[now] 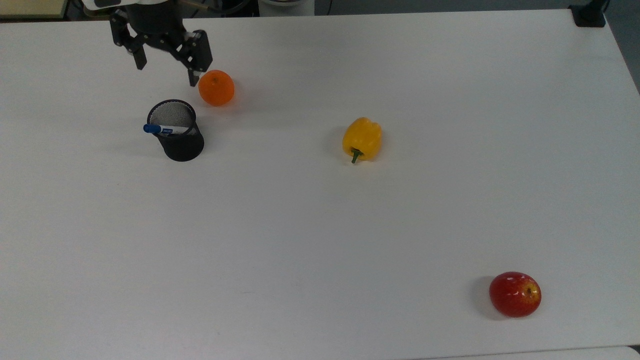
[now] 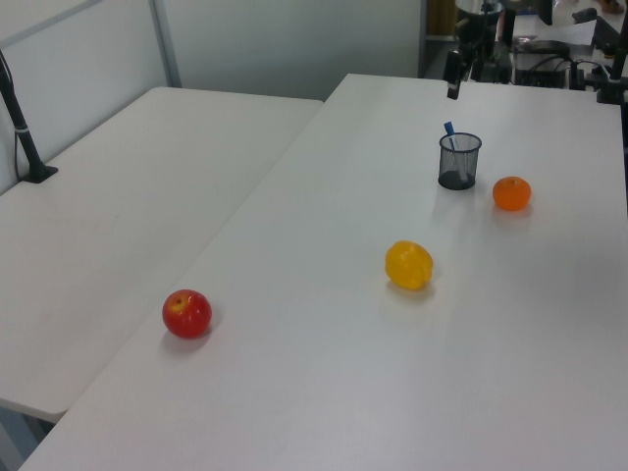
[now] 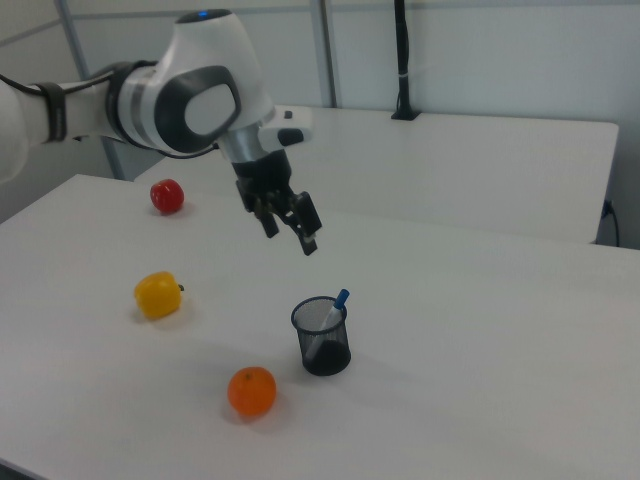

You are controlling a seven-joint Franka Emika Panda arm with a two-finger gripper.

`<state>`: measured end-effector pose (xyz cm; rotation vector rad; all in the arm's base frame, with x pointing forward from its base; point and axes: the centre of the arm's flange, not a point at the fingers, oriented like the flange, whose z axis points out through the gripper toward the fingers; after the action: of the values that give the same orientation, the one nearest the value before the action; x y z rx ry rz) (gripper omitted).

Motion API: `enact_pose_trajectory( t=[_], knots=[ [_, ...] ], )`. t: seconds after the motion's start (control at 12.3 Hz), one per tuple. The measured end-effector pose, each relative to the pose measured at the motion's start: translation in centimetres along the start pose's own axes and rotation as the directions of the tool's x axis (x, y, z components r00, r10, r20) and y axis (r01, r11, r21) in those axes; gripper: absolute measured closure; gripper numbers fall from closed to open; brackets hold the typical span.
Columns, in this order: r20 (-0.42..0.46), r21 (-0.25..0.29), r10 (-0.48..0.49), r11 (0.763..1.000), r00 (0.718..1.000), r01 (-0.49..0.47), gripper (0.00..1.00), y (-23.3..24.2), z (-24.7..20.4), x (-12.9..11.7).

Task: Take marker pen
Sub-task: 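Move the open gripper over the black mesh pen cup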

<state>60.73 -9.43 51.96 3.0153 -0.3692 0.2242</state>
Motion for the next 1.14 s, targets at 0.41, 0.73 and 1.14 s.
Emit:
enact_pose_trajectory(
  t=[0.41,0.73,1.14],
  knots=[
    [-0.047,0.001,0.108,0.994,0.993,-0.108,0.04,1.8,3.9,1.9],
    [-0.055,-0.007,0.138,0.990,0.989,-0.139,0.19,3.6,8.4,3.1],
    [-0.061,-0.004,0.143,0.990,0.988,-0.144,0.44,3.0,11.5,3.7]
  ],
)
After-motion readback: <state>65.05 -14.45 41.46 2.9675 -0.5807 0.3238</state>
